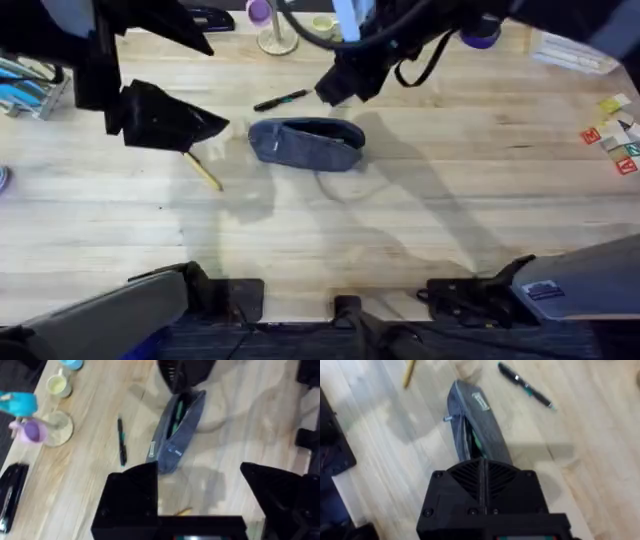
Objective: Unzip the bag, pick up the pens from the table one at a time and place them inside, then zip the bag closed.
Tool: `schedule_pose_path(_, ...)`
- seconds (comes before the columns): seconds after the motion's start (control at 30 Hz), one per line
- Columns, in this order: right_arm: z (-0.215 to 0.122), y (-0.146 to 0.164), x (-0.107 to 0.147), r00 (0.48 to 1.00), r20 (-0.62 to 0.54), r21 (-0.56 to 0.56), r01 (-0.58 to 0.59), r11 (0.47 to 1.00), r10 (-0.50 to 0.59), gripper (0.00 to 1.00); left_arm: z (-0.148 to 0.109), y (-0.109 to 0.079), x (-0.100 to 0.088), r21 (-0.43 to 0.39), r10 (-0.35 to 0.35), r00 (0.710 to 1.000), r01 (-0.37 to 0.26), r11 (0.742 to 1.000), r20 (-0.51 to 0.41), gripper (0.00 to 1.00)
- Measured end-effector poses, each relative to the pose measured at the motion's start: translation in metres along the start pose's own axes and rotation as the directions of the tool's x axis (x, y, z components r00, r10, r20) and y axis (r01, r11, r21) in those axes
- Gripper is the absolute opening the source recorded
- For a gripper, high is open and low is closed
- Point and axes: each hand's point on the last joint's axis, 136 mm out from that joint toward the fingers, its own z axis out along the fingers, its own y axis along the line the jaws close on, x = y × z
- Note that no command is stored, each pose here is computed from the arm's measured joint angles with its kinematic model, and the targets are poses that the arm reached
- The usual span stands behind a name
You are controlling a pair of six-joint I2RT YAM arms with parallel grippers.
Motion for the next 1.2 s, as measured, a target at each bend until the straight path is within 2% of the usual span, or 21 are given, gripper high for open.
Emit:
schedule_pose_path(0.2,0.02,0.003,0.013,0.998,-0.069,-0.036,-0.007,0.999,0.005,0.03,-0.001,0.017,0.012,-0.072,-0.085,0.994,0.08,0.994,-0.071,0.995)
schedule_pose_path(0.47,0.037,0.015,0.012,0.99,-0.083,-0.072,0.108,0.992,-0.114,0.03,-0.002,0.019,0.021,-0.096,-0.16,0.981,0.15,0.984,-0.112,0.994)
schedule_pose_path(0.93,0.088,0.009,0.039,0.97,-0.182,-0.14,0.134,0.981,-0.159,0.03,-0.002,0.019,0.023,-0.101,-0.177,0.976,0.165,0.981,-0.124,0.993)
schedule_pose_path(1.2,0.102,0.006,0.041,0.969,-0.187,-0.144,0.138,0.98,-0.164,0.03,-0.003,0.02,0.026,-0.106,-0.178,0.974,0.164,0.981,-0.139,0.995)
